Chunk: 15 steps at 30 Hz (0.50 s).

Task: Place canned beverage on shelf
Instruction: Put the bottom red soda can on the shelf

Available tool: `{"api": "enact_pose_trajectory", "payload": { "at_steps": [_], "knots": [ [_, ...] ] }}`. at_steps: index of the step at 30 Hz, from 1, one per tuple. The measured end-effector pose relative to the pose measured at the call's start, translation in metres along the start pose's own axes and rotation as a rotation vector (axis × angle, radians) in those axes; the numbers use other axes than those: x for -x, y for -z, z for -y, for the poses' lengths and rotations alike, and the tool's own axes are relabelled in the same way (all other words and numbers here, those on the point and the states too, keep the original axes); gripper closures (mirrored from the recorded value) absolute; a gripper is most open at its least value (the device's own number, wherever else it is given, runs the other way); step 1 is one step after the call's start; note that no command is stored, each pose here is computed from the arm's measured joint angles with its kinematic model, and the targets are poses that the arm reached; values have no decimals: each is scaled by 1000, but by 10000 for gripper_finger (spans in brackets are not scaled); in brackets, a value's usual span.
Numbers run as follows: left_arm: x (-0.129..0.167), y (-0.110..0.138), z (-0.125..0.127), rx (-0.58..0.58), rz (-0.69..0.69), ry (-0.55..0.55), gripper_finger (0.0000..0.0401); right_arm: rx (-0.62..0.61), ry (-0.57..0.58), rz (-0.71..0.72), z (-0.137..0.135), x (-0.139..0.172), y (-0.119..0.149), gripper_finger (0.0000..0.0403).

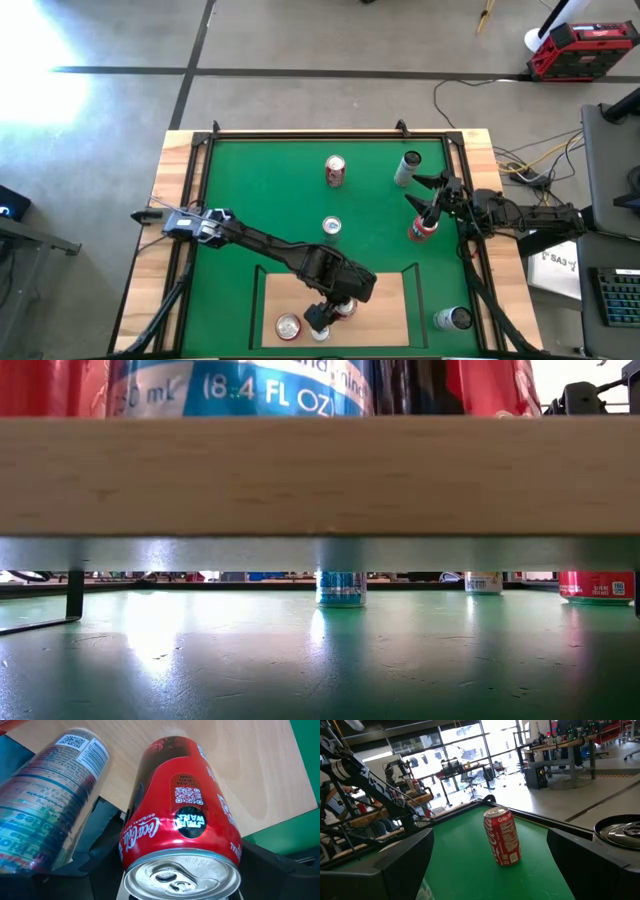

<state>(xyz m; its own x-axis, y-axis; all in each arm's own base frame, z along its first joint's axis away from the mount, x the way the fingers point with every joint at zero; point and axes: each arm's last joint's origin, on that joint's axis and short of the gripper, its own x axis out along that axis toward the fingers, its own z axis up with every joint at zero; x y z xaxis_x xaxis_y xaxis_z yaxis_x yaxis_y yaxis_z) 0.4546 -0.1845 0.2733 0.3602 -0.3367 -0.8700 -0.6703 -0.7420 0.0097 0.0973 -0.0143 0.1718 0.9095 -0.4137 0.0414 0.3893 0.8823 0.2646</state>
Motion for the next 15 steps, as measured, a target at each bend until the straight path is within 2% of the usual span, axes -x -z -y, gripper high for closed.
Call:
{"api": "enact_pose_trajectory", "payload": {
  "at_steps": [12, 15],
  "knots": [
    [0, -1, 1, -18, 7, 5, 113, 0, 0, 0, 0, 0, 0, 22],
    [1, -2, 1, -27, 18, 9, 102, 0, 0, 0, 0, 0, 0, 22]
  ]
}}
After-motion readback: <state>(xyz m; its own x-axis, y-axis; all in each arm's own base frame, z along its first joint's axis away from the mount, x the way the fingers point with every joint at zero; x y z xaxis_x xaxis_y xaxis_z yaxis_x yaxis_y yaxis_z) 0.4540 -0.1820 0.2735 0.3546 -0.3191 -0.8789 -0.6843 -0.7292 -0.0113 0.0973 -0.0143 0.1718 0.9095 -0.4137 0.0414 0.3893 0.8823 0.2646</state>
